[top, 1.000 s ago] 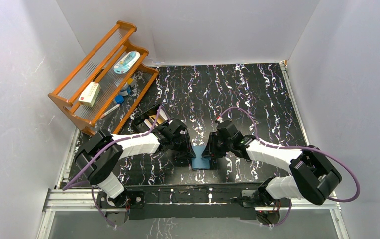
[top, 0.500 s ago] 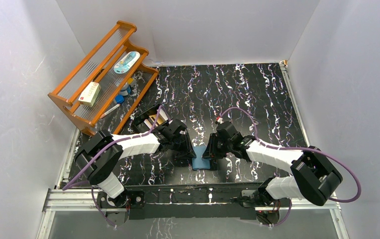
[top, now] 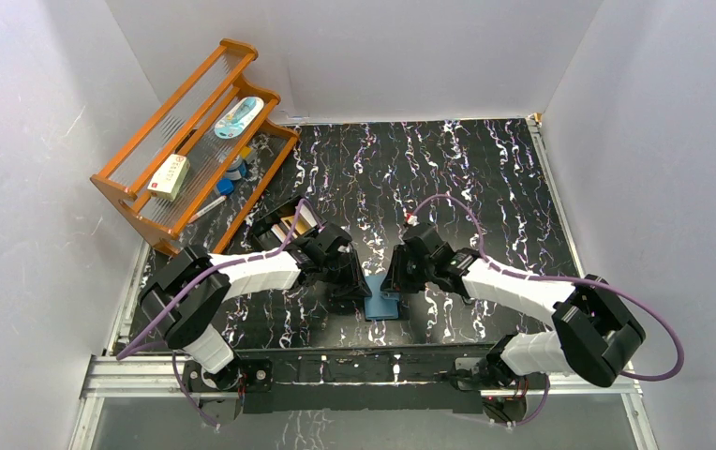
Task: Put the credit cards into the card holder
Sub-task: Close the card holder at the center of the board.
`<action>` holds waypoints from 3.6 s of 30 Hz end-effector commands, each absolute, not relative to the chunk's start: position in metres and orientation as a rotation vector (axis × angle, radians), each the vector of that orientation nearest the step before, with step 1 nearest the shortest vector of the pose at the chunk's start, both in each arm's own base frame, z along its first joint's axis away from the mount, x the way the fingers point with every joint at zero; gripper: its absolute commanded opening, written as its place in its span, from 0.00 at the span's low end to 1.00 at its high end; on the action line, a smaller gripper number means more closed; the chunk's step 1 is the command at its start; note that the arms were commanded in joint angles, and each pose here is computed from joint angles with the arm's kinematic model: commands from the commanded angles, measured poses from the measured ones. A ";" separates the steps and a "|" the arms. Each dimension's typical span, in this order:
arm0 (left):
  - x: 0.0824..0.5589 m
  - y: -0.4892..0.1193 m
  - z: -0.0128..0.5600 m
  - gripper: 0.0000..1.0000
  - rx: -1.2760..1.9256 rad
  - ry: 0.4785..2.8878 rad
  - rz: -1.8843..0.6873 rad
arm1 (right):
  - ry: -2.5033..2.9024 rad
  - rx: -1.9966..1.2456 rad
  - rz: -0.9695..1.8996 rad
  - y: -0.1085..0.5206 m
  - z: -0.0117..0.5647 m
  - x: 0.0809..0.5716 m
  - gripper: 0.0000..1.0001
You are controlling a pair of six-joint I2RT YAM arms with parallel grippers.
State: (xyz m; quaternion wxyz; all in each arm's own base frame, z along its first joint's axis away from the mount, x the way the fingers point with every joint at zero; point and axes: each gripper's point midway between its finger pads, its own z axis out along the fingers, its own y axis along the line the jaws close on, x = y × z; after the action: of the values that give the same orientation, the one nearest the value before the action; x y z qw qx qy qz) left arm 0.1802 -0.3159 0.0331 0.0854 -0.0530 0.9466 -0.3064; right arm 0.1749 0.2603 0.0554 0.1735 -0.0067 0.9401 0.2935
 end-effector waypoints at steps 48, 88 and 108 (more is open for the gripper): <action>0.204 -0.324 0.019 0.15 -0.039 2.848 -0.813 | 2.596 -0.075 0.620 0.242 0.074 0.175 0.33; 0.192 -0.308 0.054 0.30 -0.057 2.795 -0.825 | 2.643 -0.034 0.689 0.256 0.042 0.173 0.28; 0.169 -0.327 0.027 0.18 -0.063 2.861 -1.030 | 2.679 -0.040 0.654 0.260 0.037 0.176 0.22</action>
State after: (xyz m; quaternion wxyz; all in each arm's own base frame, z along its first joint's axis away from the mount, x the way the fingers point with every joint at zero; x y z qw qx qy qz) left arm 0.1779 -0.3164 0.0240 0.0686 -0.0273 0.9473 -0.3116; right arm 0.1734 0.2547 0.0394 0.1964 -0.0155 0.9518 0.2349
